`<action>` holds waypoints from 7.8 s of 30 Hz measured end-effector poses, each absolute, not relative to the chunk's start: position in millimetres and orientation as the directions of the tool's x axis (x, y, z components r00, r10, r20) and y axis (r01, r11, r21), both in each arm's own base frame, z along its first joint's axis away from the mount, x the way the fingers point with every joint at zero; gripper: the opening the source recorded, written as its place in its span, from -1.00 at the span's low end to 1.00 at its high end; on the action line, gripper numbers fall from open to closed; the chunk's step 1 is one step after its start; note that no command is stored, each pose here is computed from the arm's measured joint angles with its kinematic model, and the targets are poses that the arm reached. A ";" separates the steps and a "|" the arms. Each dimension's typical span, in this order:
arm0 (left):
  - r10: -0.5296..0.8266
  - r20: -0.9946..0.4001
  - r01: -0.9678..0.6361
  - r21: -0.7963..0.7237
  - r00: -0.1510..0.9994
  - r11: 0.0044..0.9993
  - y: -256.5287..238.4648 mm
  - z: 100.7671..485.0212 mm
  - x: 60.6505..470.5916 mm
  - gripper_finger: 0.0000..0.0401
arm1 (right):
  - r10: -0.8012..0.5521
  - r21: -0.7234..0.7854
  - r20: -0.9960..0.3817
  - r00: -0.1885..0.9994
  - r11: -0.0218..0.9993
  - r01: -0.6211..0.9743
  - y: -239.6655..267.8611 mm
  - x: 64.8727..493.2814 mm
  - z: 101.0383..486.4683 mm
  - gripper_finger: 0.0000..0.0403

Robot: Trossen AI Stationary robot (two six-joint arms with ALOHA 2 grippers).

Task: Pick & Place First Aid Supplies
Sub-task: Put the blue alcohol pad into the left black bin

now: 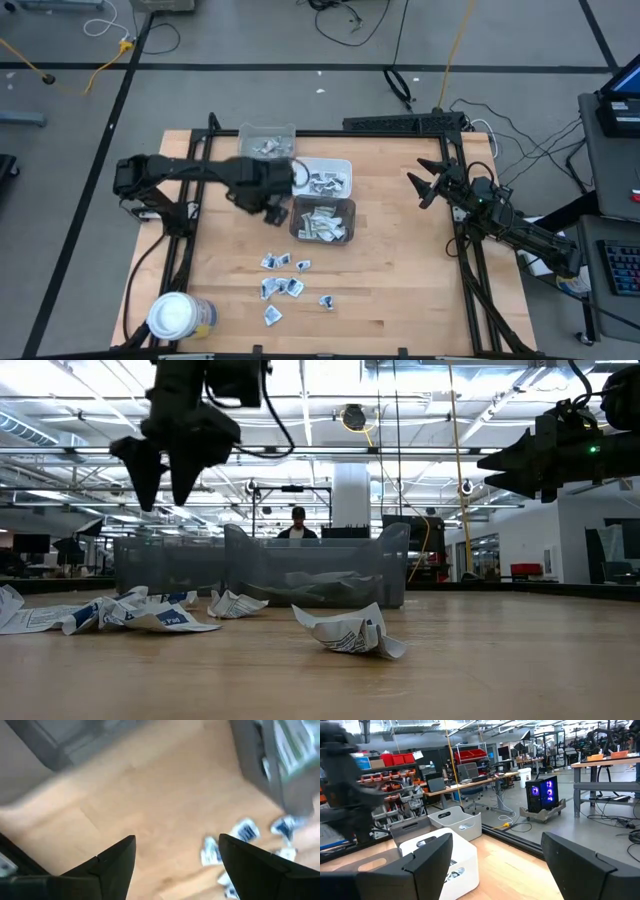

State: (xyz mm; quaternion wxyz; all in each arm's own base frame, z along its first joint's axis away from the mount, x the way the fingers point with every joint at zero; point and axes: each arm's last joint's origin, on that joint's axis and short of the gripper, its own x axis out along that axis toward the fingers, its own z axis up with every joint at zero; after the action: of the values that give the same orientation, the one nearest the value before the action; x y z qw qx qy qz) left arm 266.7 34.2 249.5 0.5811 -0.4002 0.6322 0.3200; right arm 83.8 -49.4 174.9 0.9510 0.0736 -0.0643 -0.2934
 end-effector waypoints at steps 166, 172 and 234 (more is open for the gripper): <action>-0.270 -0.963 -0.922 -0.104 -0.001 0.374 168.1 206.2 229.6 0.44 | -0.568 0.178 0.079 0.819 0.817 0.549 -49.4 83.8 174.9 0.48; -0.185 -0.980 -0.930 -0.128 0.066 0.345 162.5 237.9 228.8 0.37 | -0.568 0.178 0.079 0.819 0.817 0.549 -49.5 83.8 174.8 0.48; -0.276 -0.959 -0.845 -0.099 -0.059 0.525 -219.5 143.5 295.5 0.22 | -0.568 0.178 0.079 0.819 0.817 0.549 -49.5 83.8 174.8 0.48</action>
State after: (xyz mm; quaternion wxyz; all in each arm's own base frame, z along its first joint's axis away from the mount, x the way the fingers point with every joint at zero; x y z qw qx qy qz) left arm 295.5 -219.5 143.5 0.5482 -0.4124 0.6796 0.2598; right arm 83.8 -49.5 174.8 0.9509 0.0736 -0.0642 -0.2936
